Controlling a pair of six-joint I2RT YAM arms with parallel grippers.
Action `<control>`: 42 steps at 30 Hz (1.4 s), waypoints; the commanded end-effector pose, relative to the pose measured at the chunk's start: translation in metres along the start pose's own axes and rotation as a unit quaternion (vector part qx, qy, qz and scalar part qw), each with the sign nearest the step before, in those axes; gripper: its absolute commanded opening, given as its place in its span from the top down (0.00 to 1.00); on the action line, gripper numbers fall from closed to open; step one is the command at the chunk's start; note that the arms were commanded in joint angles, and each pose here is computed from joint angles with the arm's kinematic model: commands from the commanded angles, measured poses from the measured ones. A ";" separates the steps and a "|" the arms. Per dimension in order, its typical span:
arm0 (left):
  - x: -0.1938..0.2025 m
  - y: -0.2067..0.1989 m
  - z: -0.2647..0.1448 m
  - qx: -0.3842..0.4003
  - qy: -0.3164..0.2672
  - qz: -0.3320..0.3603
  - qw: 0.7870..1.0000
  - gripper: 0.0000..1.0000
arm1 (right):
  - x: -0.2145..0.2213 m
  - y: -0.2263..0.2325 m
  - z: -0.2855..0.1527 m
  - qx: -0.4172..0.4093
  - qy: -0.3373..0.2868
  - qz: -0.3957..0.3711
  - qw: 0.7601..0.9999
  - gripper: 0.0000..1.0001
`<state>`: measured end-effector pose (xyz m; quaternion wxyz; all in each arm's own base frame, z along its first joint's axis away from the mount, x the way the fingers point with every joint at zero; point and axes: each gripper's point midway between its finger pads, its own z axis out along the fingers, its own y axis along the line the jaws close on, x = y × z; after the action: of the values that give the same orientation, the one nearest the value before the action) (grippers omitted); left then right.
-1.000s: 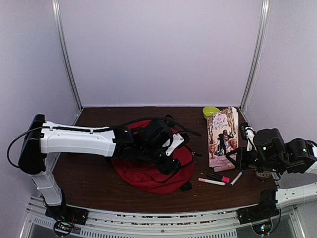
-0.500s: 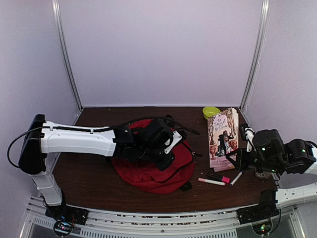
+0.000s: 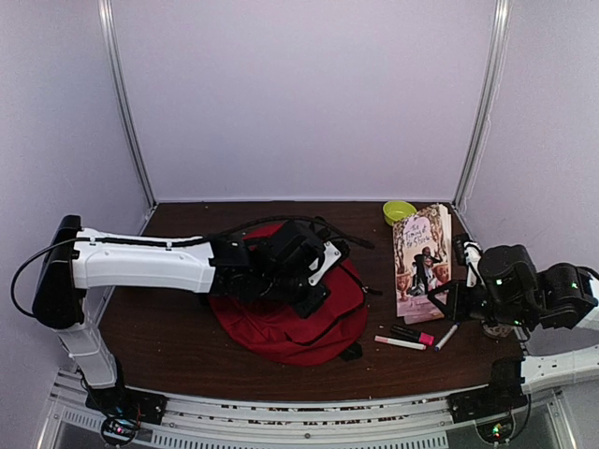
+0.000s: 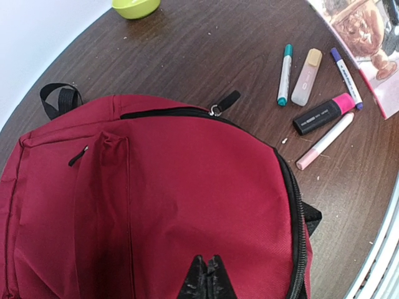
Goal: Pack the student bag
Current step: Pick up the largest pocket of the bag from the student bag.
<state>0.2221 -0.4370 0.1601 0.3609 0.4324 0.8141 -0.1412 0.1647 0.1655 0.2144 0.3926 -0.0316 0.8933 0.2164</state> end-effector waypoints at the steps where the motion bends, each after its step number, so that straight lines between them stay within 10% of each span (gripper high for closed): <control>1: -0.023 0.008 -0.017 -0.005 -0.038 -0.022 0.999 1.00 | -0.002 -0.002 -0.001 0.000 -0.007 0.004 1.000 1.00; 14: -0.033 0.012 -0.036 0.029 -0.068 -0.048 0.996 1.00 | -0.004 -0.006 -0.008 -0.001 -0.012 0.011 1.000 1.00; 20: -0.034 -0.036 -0.025 0.156 -0.066 -0.016 0.985 0.38 | -0.003 -0.007 -0.008 -0.001 -0.011 0.013 1.000 1.00; 26: -0.020 -0.050 -0.008 0.166 -0.042 0.009 0.985 0.23 | 0.000 -0.013 -0.010 0.003 -0.011 0.015 1.000 1.00; 32: -0.006 -0.051 0.021 0.142 0.001 0.021 0.990 0.30 | 0.001 -0.014 -0.009 0.004 -0.011 0.015 1.000 1.00; 42: -0.005 -0.009 0.026 0.021 0.008 0.000 1.000 0.83 | 0.003 -0.014 -0.009 0.004 -0.006 0.015 1.000 1.00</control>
<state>0.2097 -0.4668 0.1230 0.3012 0.4717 0.8074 -0.1866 0.1585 0.1527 0.2121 0.3908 -0.0212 0.8932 0.2216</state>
